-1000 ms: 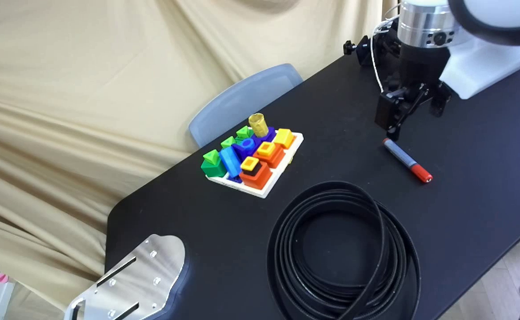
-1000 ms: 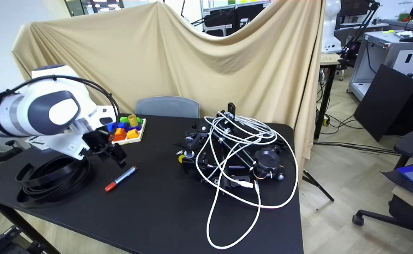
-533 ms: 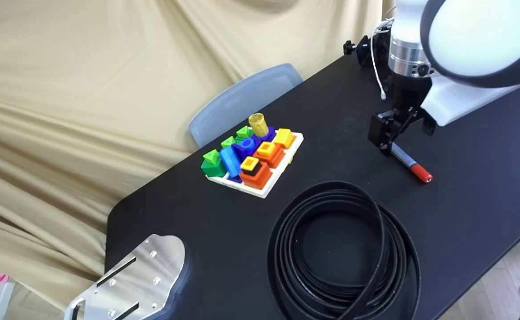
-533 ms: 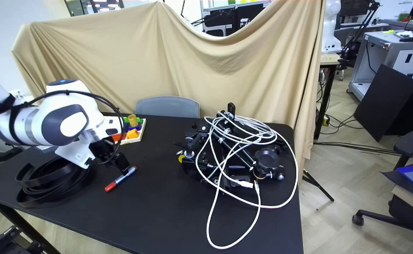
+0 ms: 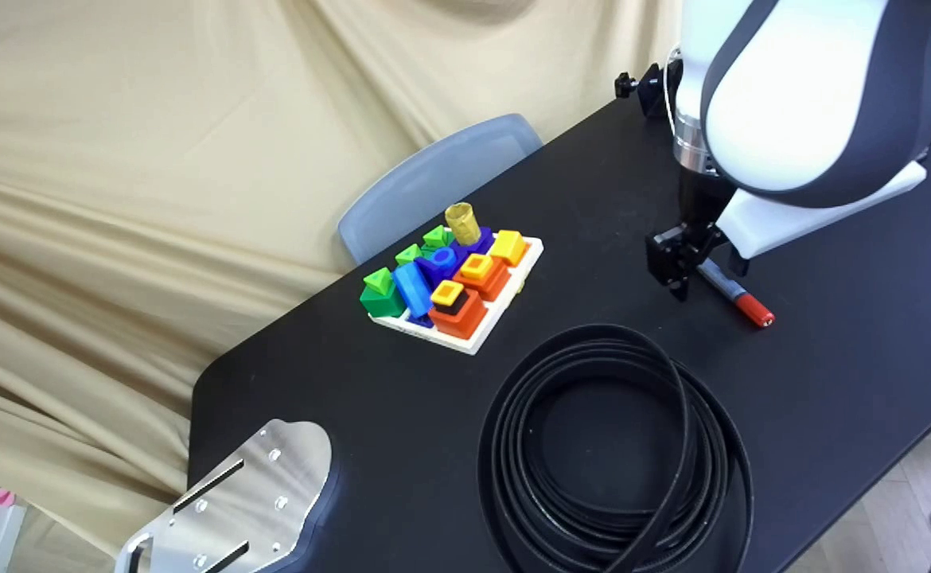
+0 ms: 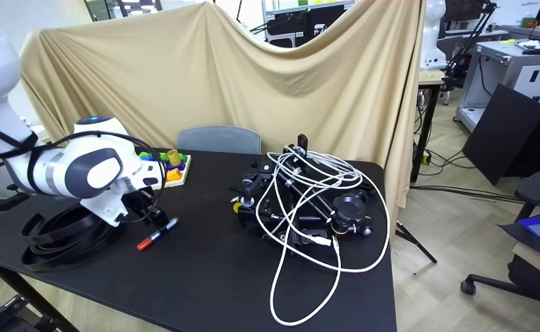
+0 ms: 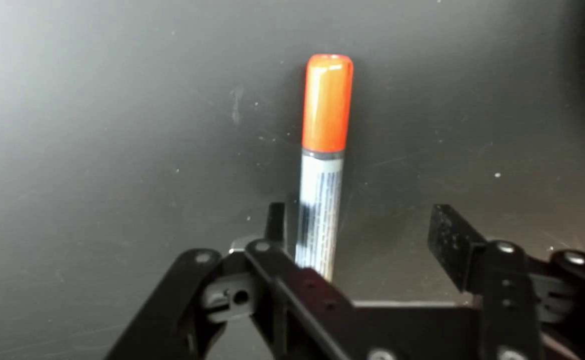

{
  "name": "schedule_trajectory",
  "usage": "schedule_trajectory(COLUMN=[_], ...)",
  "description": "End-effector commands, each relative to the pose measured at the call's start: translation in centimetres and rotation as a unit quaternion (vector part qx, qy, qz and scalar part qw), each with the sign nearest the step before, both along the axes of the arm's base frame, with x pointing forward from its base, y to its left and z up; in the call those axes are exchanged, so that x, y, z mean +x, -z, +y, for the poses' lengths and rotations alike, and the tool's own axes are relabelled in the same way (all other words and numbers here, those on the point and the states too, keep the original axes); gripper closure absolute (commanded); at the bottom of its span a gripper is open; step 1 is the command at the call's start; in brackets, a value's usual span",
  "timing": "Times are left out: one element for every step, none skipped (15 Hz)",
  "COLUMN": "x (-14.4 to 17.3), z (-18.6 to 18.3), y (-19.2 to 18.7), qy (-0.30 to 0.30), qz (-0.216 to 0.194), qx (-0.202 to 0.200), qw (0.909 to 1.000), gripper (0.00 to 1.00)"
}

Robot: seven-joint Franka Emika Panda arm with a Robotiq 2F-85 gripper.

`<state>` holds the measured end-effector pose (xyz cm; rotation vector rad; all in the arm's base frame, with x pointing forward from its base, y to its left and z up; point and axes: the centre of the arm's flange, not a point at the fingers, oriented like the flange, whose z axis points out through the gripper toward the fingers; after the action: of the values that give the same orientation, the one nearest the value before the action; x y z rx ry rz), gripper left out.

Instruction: Move the red marker backwards

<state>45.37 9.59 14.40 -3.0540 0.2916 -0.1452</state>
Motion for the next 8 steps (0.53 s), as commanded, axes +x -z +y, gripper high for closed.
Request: schedule_trajectory(x=[0.87,0.91,0.87,0.83,0.78,0.73,0.68,0.62], z=[0.39,0.38,0.34,0.3,0.24,0.23,0.23,0.25], y=[0.71,0.79,0.83,0.82,0.69,0.51,0.25,-0.08], qy=[0.025,0.028,0.03,0.032,0.035,0.036,0.036,0.037], qz=[-0.003,-0.002,-0.001,-0.001,-0.002,-0.003,-0.005,-0.008], qx=[0.005,0.006,0.006,0.007,0.008,0.008,0.009,0.009], qw=[0.9997,0.9996,0.9995,0.9995,0.9994,0.9993,0.9993,0.9993], gripper=[0.55,0.63,0.69,0.75,0.83,0.89,0.95,0.99])
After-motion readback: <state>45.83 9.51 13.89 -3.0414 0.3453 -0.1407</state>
